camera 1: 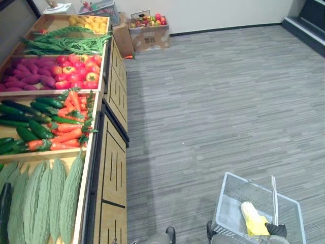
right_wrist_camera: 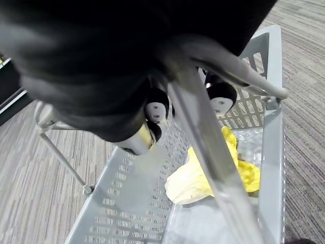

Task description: Pick vegetable in the basket

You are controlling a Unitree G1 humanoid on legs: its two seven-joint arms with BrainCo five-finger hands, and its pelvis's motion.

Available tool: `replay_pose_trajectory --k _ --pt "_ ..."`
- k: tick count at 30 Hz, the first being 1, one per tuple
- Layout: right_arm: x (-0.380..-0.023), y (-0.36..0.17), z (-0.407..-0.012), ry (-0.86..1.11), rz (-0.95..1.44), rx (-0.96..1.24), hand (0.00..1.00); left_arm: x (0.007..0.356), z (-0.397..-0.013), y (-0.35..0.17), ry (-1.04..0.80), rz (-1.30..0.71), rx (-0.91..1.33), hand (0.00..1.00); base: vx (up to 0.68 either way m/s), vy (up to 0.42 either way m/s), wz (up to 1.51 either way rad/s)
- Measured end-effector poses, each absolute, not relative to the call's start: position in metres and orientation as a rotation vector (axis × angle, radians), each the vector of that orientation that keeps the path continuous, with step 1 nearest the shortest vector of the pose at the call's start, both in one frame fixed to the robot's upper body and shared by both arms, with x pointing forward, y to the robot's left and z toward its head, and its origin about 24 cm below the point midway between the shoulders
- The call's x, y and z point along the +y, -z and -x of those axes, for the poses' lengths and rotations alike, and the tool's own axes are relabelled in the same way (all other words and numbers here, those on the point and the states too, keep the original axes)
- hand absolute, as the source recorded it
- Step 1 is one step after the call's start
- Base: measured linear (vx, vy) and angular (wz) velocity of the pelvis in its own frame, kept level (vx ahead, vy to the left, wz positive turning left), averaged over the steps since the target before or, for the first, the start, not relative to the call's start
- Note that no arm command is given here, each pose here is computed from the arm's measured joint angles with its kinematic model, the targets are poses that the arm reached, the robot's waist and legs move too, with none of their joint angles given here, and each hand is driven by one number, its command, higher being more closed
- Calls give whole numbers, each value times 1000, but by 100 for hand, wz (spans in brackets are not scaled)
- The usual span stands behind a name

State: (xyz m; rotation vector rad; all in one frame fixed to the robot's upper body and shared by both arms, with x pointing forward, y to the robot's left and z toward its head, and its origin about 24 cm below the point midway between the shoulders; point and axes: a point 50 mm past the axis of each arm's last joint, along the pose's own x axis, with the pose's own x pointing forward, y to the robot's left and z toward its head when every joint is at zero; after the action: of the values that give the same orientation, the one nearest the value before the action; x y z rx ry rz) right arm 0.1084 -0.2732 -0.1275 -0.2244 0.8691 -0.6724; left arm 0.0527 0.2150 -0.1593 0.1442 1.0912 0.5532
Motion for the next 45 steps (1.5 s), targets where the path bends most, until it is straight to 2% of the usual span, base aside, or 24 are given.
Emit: replay_pose_trajectory --k 9,15,20,28,32,35,40,45 --pt "-266 123 -121 645 208 815 100 219 -76 154 -402 -280 1022 0 170 79 -31" --pt "-264 115 -139 636 200 757 100 227 -119 139 -408 -289 888 0 216 -36 2" --pt "-265 118 -131 670 181 778 100 228 -137 133 -456 -235 841 0 375 -278 29" --pt "-262 124 -124 680 155 822 100 214 -111 145 -475 -175 921 0 404 -319 20" --pt "-266 125 -116 701 170 836 100 223 -105 144 -528 -156 927 0 332 -116 17" --pt "-271 123 -118 741 151 825 100 224 -90 149 -546 -157 980 0 265 50 19" --pt "-271 122 -121 756 152 814 100 215 -39 162 -539 -166 1153 0 359 197 13" --pt "-257 123 -131 675 170 807 100 220 -42 160 -562 -166 1143 0 365 183 24"
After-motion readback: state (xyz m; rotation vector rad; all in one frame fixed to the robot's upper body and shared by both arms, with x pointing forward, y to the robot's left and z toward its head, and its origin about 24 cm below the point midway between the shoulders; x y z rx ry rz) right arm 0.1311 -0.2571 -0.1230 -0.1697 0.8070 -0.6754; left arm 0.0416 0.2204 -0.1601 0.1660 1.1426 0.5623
